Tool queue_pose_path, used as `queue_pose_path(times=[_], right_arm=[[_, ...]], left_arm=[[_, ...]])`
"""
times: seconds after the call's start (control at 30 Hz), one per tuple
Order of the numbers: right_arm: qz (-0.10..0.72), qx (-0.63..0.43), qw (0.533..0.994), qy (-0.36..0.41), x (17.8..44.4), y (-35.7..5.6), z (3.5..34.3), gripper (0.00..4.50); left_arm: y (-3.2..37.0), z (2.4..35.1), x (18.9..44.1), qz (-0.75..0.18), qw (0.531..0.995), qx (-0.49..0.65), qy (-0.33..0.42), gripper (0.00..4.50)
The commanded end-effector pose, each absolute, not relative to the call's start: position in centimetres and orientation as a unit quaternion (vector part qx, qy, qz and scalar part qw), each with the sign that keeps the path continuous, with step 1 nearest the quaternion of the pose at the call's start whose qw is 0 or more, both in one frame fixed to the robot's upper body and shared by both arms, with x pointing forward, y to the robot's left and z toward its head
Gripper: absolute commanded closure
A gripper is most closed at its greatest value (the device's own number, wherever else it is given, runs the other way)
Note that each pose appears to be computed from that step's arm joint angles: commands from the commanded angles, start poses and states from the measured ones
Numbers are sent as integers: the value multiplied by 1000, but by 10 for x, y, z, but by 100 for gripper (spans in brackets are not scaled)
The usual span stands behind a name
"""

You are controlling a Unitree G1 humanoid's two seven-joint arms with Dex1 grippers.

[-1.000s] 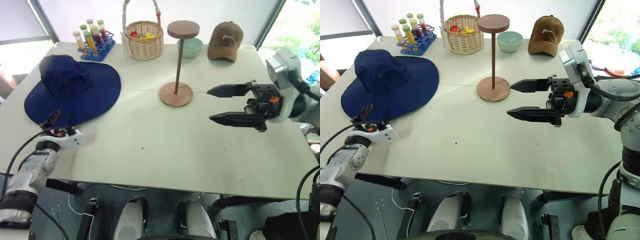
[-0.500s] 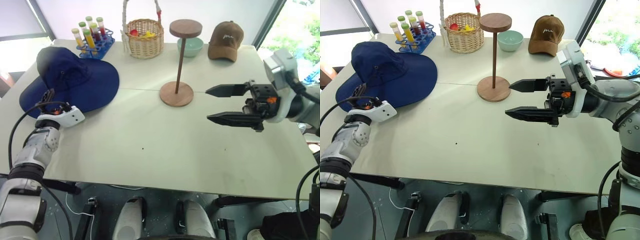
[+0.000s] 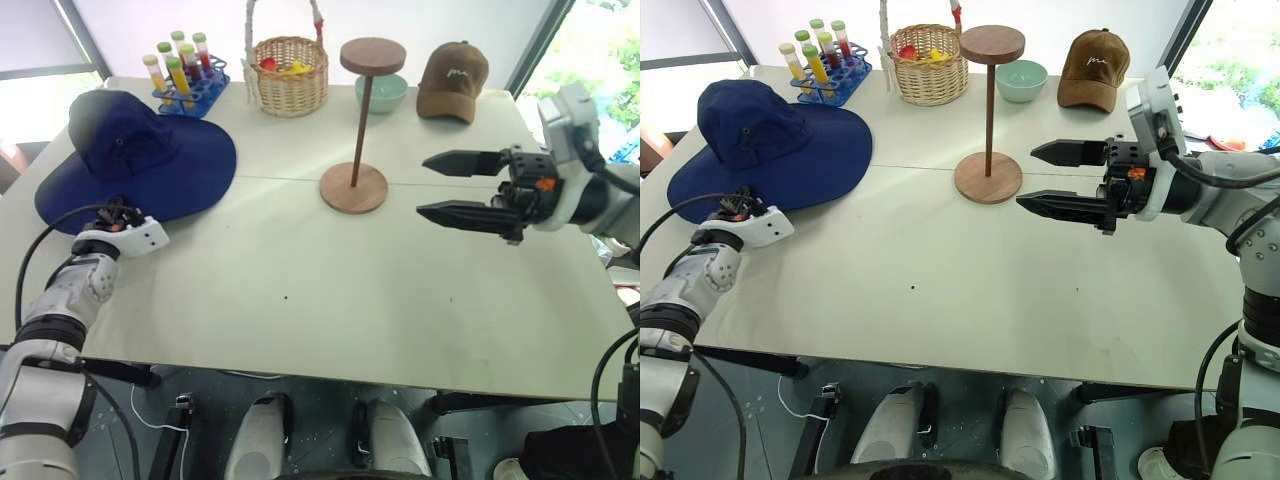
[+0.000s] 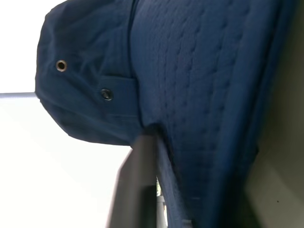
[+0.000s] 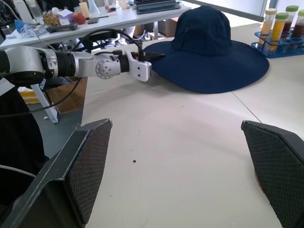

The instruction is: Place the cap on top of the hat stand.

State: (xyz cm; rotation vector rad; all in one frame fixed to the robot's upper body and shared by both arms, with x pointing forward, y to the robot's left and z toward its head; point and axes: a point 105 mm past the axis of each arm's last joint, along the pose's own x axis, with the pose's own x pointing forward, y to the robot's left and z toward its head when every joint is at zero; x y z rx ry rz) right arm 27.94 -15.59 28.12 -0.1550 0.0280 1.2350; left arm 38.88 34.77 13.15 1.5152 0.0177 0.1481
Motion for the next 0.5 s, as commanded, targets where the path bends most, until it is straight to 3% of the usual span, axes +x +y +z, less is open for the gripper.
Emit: queue_pose_path(times=[0.03, 0.27, 0.5], right_arm=[[568, -91, 818, -18, 280, -157, 293, 0], [557, -97, 824, -31, 284, -161, 296, 0], [547, -107, 829, -35, 281, -172, 302, 0]], left_arm=[[352, 160, 388, 91, 725, 682, -23, 444], [355, 194, 382, 120, 737, 662, -58, 444], [342, 278, 369, 168, 753, 619, -147, 444]])
